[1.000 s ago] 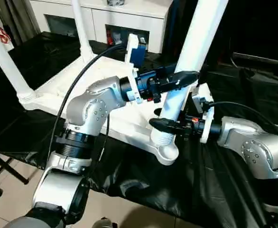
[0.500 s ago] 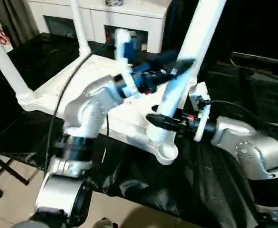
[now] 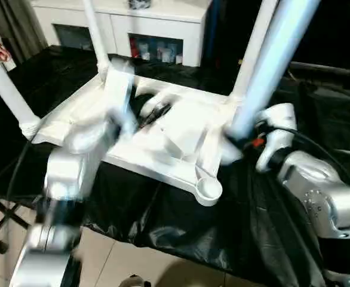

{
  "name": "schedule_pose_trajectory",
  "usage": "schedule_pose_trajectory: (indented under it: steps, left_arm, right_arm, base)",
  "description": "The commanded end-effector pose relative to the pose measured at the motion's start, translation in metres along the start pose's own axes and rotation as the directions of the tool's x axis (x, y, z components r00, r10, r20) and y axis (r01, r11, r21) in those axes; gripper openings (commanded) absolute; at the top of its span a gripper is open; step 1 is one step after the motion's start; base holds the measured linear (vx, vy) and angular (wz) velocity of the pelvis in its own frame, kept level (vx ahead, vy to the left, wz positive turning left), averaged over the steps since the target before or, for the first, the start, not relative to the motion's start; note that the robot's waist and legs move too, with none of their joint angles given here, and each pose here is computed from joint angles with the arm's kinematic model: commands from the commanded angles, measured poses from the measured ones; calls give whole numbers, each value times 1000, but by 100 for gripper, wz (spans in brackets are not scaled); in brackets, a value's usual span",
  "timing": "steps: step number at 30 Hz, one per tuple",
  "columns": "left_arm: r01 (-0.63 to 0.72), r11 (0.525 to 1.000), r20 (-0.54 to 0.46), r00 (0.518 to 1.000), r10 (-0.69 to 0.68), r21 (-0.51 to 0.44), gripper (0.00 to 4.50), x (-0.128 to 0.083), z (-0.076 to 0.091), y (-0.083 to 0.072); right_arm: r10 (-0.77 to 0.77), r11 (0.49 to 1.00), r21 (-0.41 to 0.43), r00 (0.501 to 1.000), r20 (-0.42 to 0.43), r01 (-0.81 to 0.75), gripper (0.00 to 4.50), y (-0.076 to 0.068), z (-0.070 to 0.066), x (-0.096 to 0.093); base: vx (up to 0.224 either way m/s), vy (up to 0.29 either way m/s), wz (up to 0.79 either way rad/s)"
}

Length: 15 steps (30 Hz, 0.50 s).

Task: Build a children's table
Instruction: Pick table leg

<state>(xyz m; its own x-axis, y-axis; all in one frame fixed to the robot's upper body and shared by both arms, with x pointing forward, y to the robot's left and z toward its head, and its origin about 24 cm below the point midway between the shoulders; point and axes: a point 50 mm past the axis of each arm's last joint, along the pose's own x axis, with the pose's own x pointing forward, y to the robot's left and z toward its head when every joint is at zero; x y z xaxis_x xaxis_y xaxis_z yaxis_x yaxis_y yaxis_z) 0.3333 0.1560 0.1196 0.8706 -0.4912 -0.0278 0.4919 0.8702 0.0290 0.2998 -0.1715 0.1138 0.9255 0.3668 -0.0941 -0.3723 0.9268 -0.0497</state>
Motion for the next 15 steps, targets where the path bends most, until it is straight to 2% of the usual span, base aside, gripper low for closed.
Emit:
schedule_pose_trajectory:
  steps: [1,3,4,5,6,7,11,15]
  left_arm:
    - [-164,986,23,986,164,11,286,-10,-5,10]
    - [-207,978,38,977,208,-30,286,-15,-11,9]
    - [-233,972,32,972,234,-30,286,-17,-18,6]
    - [-233,972,32,972,234,-30,286,-17,-18,6]
    - [-211,978,13,977,211,4,286,-16,-21,0]
    - [-217,976,9,976,217,13,286,-15,-21,-2]
    - [-233,972,16,972,233,40,286,-16,-21,0]
    - [-269,961,20,963,268,68,286,-16,-21,6]
  right_arm:
    - [-84,995,-42,996,29,86,190,2,-3,-6]
    - [-118,993,-13,993,27,118,190,4,-10,-10]
    - [-158,987,34,987,0,158,190,7,-23,-16]
    - [-158,987,34,987,0,158,190,7,-23,-16]
    - [-192,977,93,981,-18,193,190,10,-35,-19]
    - [-206,970,128,978,-24,208,190,11,-40,-20]
    - [-218,963,155,975,-34,221,190,15,-45,-19]
    - [-225,964,140,974,-27,226,190,18,-47,-17]
  base:
    - [0,0,0]
    - [0,0,0]
    - [0,0,0]
    - [0,0,0]
    - [0,0,0]
    - [0,0,0]
    - [-11,53,-35]
    - [-15,233,-67]
